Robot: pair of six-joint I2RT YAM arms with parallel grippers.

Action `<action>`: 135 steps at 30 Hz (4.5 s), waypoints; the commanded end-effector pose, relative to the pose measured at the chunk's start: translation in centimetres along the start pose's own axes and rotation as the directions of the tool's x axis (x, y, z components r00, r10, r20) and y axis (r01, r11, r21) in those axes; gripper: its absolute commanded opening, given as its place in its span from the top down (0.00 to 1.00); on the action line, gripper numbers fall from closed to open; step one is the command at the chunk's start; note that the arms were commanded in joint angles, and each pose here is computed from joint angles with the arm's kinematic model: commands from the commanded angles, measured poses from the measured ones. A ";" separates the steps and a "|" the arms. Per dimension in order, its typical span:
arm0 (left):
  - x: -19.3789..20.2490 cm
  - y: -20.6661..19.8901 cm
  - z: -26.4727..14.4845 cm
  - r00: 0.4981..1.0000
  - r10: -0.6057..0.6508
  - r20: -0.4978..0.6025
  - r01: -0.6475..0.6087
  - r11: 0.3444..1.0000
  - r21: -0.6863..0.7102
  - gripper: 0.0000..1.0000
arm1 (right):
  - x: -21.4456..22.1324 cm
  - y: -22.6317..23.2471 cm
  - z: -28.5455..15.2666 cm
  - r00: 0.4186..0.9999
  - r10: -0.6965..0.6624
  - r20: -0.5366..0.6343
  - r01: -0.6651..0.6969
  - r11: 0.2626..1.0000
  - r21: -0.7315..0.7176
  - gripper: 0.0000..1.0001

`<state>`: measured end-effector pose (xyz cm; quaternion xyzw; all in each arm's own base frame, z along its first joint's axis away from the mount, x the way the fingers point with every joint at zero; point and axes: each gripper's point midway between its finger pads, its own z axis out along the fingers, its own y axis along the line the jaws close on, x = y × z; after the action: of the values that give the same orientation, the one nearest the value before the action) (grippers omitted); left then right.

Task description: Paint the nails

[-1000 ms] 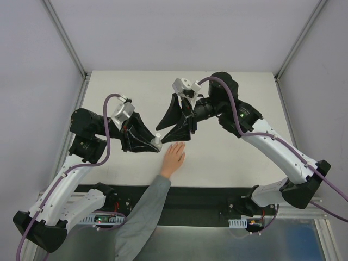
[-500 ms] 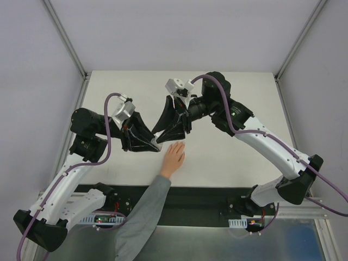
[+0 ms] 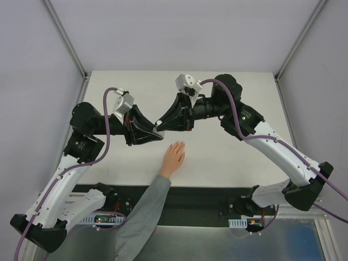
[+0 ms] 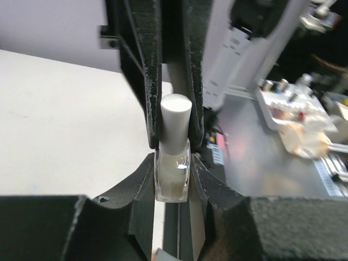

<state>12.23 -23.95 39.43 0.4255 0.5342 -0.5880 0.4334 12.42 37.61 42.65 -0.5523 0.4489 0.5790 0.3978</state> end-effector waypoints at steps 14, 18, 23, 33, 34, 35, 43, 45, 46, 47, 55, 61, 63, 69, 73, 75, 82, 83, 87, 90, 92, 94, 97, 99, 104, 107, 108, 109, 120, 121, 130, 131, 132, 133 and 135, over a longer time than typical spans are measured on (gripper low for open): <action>-4.4 9.0 -2.0 0.964 0.241 0.108 -0.156 0.850 -0.502 1.00 | 2.4 -5.9 -1.7 0.993 0.109 -0.045 0.018 0.237 0.971 0.73; -2.7 6.6 -1.5 0.974 0.208 0.092 -0.155 0.904 -0.399 1.00 | 0.0 -4.8 -2.0 0.993 0.044 -0.111 0.088 0.364 0.927 0.38; -0.3 3.1 -0.8 0.988 0.147 0.053 -0.133 0.968 -0.211 1.00 | -0.6 -2.3 -2.2 0.986 -0.028 -0.167 0.144 0.659 0.739 0.16; 0.5 -2.5 -0.4 0.999 0.040 -0.006 -0.038 0.991 0.127 1.00 | -2.1 2.7 -1.9 0.997 -0.065 -0.039 0.070 0.988 0.136 0.19; 0.6 -2.5 -0.4 0.999 0.035 -0.010 -0.033 0.990 0.135 1.00 | -2.3 4.0 -1.7 0.999 -0.033 -0.021 0.034 0.998 0.045 0.21; 0.6 -2.5 -0.3 1.000 0.029 -0.012 -0.027 0.990 0.138 1.00 | -2.7 3.3 -1.3 0.999 -0.037 0.001 0.037 0.999 0.026 0.22; 0.6 -3.1 -0.5 0.999 0.036 -0.015 -0.033 0.986 0.163 1.00 | -3.0 2.6 -0.2 1.000 0.018 0.020 -0.016 0.995 -0.097 0.39; 0.6 -3.1 -0.5 0.999 0.039 -0.016 -0.036 0.985 0.168 1.00 | -3.0 2.1 0.0 0.999 0.040 0.021 -0.038 0.994 -0.099 0.48; 0.6 -3.1 -0.5 0.999 0.040 -0.015 -0.037 0.985 0.167 1.00 | -2.8 1.9 0.1 0.999 0.051 0.016 -0.049 0.993 -0.108 0.49; 0.6 -3.1 -0.4 0.999 0.039 -0.015 -0.036 0.985 0.167 1.00 | -2.7 1.8 0.1 0.998 0.056 0.016 -0.054 0.993 -0.108 0.56; -0.5 -0.5 0.0 0.999 0.033 0.024 -0.034 0.999 0.007 1.00 | -0.7 1.1 -0.1 0.995 0.103 0.000 -0.103 0.993 -0.052 0.99; -2.6 6.8 -1.2 0.988 0.122 0.096 -0.076 0.918 -0.389 1.00 | 2.4 -2.4 -1.2 0.989 0.151 0.008 -0.145 0.929 0.341 0.99; -3.0 9.8 -2.2 0.983 0.147 0.113 -0.067 0.849 -0.524 1.00 | 3.4 -9.1 -7.1 0.995 0.068 -0.074 0.032 0.486 0.873 0.99; -3.2 13.3 -3.8 0.981 0.167 0.103 -0.056 0.741 -0.669 1.00 | 1.7 -6.7 -6.1 0.993 -0.002 -0.120 0.120 0.026 0.992 0.99; -2.6 12.3 -3.1 0.985 0.134 0.105 -0.041 0.784 -0.620 1.00 | 1.0 -7.0 -4.1 0.992 0.003 -0.125 0.125 0.092 0.988 0.89; -1.9 11.7 -3.1 0.987 0.124 0.102 -0.038 0.796 -0.604 1.00 | 0.5 -6.8 -3.0 0.991 -0.009 -0.135 0.135 0.158 0.978 0.79; 0.7 7.4 -1.3 0.998 0.061 0.023 -0.048 0.926 -0.376 1.00 | -0.4 -4.6 -0.5 0.983 -0.045 -0.180 0.175 0.537 0.825 0.29; 1.5 5.1 -0.6 0.999 0.048 -0.014 -0.050 0.970 -0.240 1.00 | -1.0 -3.9 -0.8 0.986 -0.048 -0.160 0.158 0.589 0.793 0.27; 2.3 1.7 -0.1 0.998 0.015 -0.064 -0.017 1.000 -0.025 1.00 | -0.3 -0.2 0.0 0.990 -0.011 -0.138 0.076 0.876 0.476 0.21; 2.8 -0.9 -0.4 0.995 0.028 -0.093 -0.018 0.994 0.107 1.00 | -0.6 1.6 -1.0 0.994 -0.017 -0.107 0.049 0.952 0.303 0.19; 2.8 -1.8 -0.7 0.995 0.043 -0.095 -0.030 0.990 0.137 1.00 | -0.4 2.2 -1.3 0.996 0.011 -0.093 0.009 0.976 0.219 0.18; 2.8 -2.6 -0.9 0.994 0.055 -0.099 -0.037 0.985 0.171 1.00 | -0.7 3.7 -1.5 0.997 0.028 -0.073 -0.024 0.998 0.054 0.20; 2.7 -3.2 -1.0 0.993 0.061 -0.099 -0.042 0.982 0.184 1.00 | -1.3 4.8 -1.3 0.998 0.048 -0.047 -0.052 0.995 -0.089 0.27; 2.5 -3.3 -1.1 0.993 0.062 -0.098 -0.043 0.981 0.187 1.00 | -1.8 5.3 -1.1 0.998 0.052 -0.037 -0.057 0.988 -0.143 0.31; 1.9 -3.8 -1.1 0.992 0.080 -0.094 -0.059 0.978 0.202 1.00 | -1.2 4.5 -0.2 0.995 0.085 -0.049 -0.092 0.979 -0.183 0.38; 1.6 -4.0 -1.1 0.992 0.090 -0.091 -0.069 0.975 0.209 1.00 | -1.0 4.1 0.2 0.994 0.096 -0.050 -0.104 0.975 -0.196 0.43; 1.6 -4.1 -1.1 0.992 0.090 -0.092 -0.068 0.974 0.215 1.00 | -0.9 3.9 0.3 0.994 0.098 -0.048 -0.106 0.975 -0.197 0.45; 1.5 -4.0 -1.1 0.992 0.087 -0.091 -0.066 0.976 0.209 1.00 | -0.7 3.8 0.5 0.993 0.103 -0.050 -0.111 0.974 -0.199 0.46; 0.2 -3.5 -0.8 0.992 0.113 -0.053 -0.104 0.984 0.146 1.00 | 0.7 2.9 0.9 0.991 0.123 -0.051 -0.130 0.975 -0.181 0.95; -0.6 -2.4 -0.6 0.993 0.117 -0.027 -0.115 0.991 0.072 1.00 | 0.7 2.9 0.8 0.993 0.113 -0.047 -0.119 0.979 -0.168 0.98; -4.7 9.0 -3.5 0.963 0.258 0.080 -0.167 0.801 -0.574 1.00 | 2.8 -5.5 -1.9 0.994 0.111 0.006 -0.098 0.857 0.506 0.99; -5.4 11.2 -4.9 0.957 0.277 0.081 -0.151 0.718 -0.679 1.00 | 2.9 -6.9 -3.0 0.997 0.083 0.001 -0.060 0.715 0.697 0.99; -5.6 12.2 -5.5 0.955 0.288 0.069 -0.152 0.676 -0.721 1.00 | 2.9 -7.9 -4.0 0.997 0.071 -0.001 -0.041 0.596 0.802 0.99; -5.8 13.3 -5.9 0.956 0.285 0.066 -0.140 0.644 -0.752 1.00 | 2.8 -8.3 -4.7 0.997 0.074 0.019 -0.053 0.500 0.864 0.99; -6.3 14.9 -6.8 0.953 0.295 0.071 -0.118 0.575 -0.809 1.00 | 2.6 -8.8 -5.6 0.997 0.063 0.038 -0.055 0.296 0.953 0.99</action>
<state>20.06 -22.58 36.66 0.3332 0.6316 -0.4353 0.5482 19.25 38.42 41.46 -0.3535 0.6277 0.4114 0.5583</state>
